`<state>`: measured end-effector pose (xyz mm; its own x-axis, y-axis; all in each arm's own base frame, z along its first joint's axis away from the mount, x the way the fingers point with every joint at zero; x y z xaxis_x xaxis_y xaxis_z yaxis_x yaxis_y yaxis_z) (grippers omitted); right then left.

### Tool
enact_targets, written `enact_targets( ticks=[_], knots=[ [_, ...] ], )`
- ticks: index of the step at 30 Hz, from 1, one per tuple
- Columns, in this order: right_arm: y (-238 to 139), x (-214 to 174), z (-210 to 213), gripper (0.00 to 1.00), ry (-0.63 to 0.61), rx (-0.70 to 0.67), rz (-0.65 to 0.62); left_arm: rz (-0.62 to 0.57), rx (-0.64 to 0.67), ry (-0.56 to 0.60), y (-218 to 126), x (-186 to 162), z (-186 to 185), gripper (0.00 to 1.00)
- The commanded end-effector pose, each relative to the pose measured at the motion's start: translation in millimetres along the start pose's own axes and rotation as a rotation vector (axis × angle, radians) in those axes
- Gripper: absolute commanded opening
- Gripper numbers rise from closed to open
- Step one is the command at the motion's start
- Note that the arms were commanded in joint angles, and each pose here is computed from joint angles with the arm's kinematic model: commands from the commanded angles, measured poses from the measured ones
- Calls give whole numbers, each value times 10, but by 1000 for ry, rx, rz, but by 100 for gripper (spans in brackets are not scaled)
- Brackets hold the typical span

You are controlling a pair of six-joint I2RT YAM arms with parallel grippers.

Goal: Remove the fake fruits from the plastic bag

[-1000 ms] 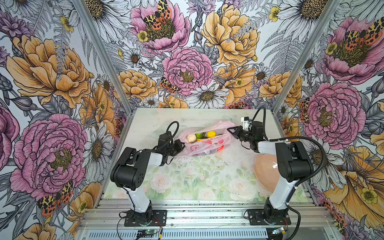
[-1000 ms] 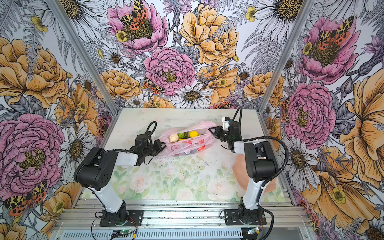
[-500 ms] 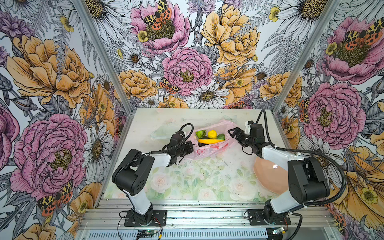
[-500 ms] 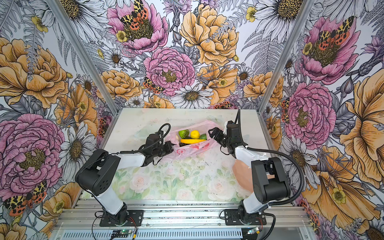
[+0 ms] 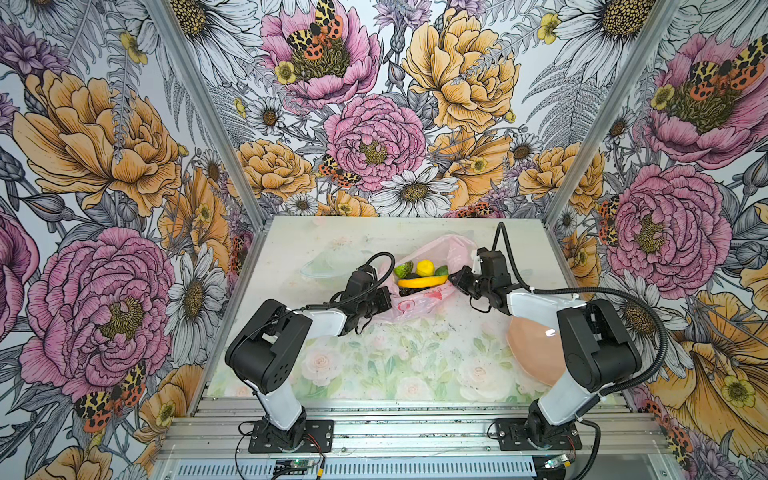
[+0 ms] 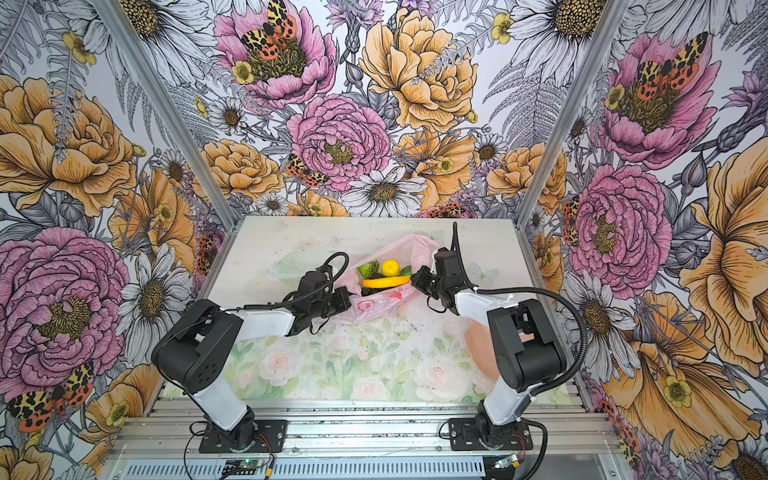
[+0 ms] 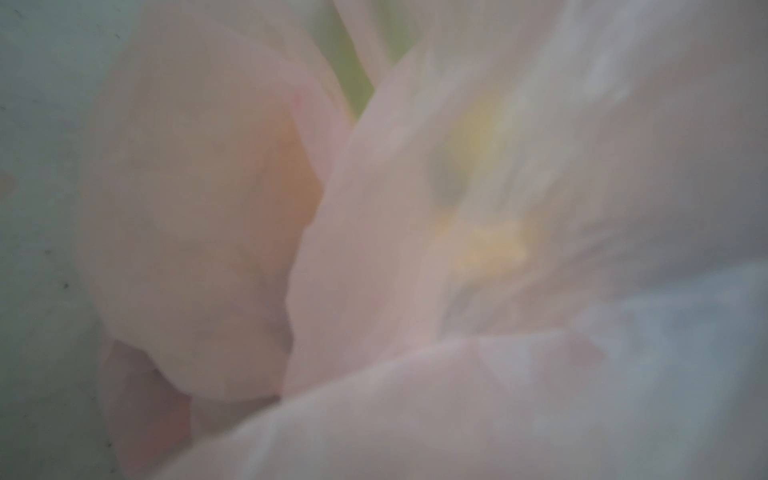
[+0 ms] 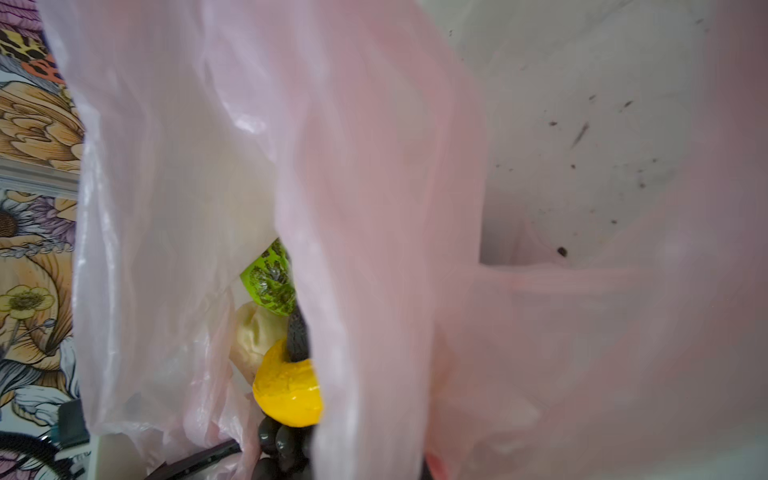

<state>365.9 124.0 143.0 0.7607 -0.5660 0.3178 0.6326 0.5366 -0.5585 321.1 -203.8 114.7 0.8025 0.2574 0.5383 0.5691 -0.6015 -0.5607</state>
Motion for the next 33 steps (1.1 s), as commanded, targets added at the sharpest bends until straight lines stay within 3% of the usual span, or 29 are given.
enact_targets(
  ticks=[1, 4, 8, 12, 17, 21, 26, 33],
  knots=[
    [-109, 6, -36, 0, -24, 143, 10, -32, 35, -53, -23, 86, 125, 0],
    [-201, -30, -221, 0, -15, 157, -5, -69, 8, -124, -45, 147, 234, 0],
    [-186, -2, -343, 0, 42, 275, -29, -82, -9, -176, -27, 155, 318, 3],
    [-118, 3, -323, 0, 74, 393, -53, -84, -12, -158, -70, 148, 227, 24],
    [-61, -88, -284, 0, 41, 353, -45, -105, 77, -85, -293, 181, 19, 58],
    [-43, -197, -280, 0, 16, 322, -37, -124, 80, -107, -422, 247, -83, 73],
    [-38, -304, -302, 0, -5, 292, -36, -133, 70, -157, -480, 315, -178, 82],
    [-74, -372, -187, 0, -59, 301, -31, -28, 192, -133, -289, 283, -172, 79]
  ],
)
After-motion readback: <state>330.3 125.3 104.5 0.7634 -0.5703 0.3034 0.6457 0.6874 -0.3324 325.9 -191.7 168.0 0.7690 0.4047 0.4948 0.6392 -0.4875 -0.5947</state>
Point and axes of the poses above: each gripper's point midway between its finger pads, its own y axis out along the fingers, its own z axis along the line the jaws close on, x = y × z, the point moved 8 cm from there along -y, back along the fingers, and after that the axes turned 6 degrees about y, right-handed, at the moved point
